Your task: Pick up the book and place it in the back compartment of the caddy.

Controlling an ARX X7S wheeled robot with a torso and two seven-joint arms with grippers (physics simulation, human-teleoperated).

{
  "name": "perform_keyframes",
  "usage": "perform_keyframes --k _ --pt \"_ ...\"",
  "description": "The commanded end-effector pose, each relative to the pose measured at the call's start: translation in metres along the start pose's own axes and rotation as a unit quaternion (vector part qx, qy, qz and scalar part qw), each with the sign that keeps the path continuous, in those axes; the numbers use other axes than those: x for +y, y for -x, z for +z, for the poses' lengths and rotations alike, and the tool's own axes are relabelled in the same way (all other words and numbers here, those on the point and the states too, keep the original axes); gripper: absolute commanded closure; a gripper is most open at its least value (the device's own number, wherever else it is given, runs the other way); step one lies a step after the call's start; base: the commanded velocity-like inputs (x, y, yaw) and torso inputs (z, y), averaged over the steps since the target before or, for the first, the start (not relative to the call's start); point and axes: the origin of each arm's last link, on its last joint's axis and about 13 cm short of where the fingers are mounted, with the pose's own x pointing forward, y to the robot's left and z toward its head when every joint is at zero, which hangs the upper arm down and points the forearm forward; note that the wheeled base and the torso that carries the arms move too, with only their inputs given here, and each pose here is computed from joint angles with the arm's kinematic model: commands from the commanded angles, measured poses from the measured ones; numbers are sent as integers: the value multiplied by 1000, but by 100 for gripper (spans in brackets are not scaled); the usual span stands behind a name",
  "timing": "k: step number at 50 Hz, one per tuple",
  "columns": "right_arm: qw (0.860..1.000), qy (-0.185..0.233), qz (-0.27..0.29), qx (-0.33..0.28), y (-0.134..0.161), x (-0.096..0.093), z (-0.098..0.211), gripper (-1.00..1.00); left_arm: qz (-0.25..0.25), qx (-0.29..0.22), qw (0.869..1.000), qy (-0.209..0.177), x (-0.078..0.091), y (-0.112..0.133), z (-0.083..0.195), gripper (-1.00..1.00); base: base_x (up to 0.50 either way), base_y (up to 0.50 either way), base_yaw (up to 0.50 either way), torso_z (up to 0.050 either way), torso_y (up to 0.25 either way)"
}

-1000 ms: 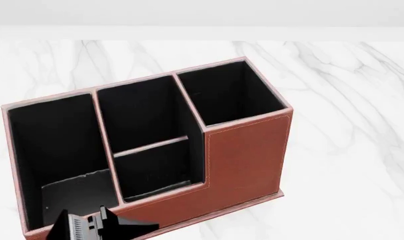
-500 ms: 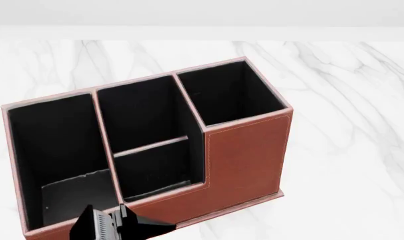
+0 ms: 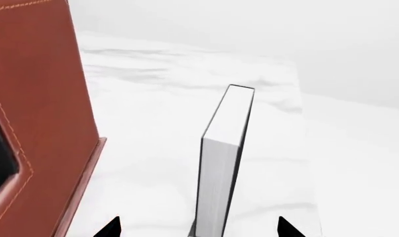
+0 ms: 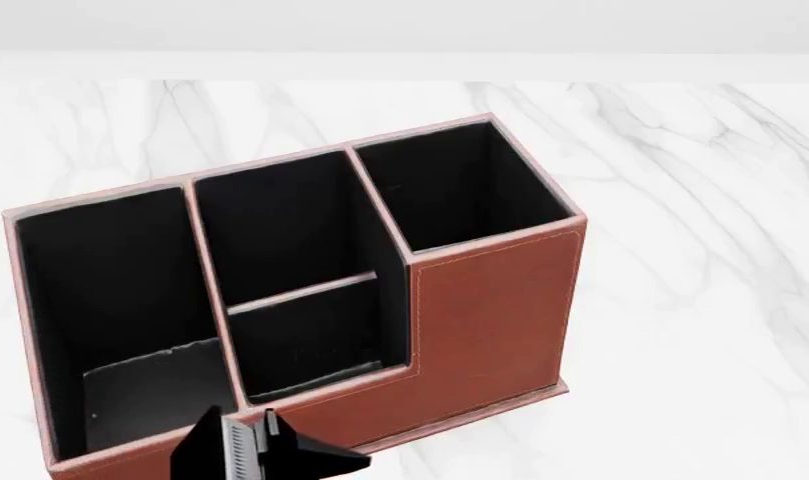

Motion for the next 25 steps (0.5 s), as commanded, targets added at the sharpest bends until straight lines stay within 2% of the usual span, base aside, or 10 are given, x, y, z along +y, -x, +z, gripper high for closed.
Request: perform_keyframes --k 1,25 --pt "1000 -2 0 1 -1 0 0 -100 -7 5 1000 0 5 -8 4 -100 0 0 0 0 0" --pt "1000 -3 1 2 0 0 0 -100 -17 12 1000 -3 11 -25 10 -100 0 0 0 0 0"
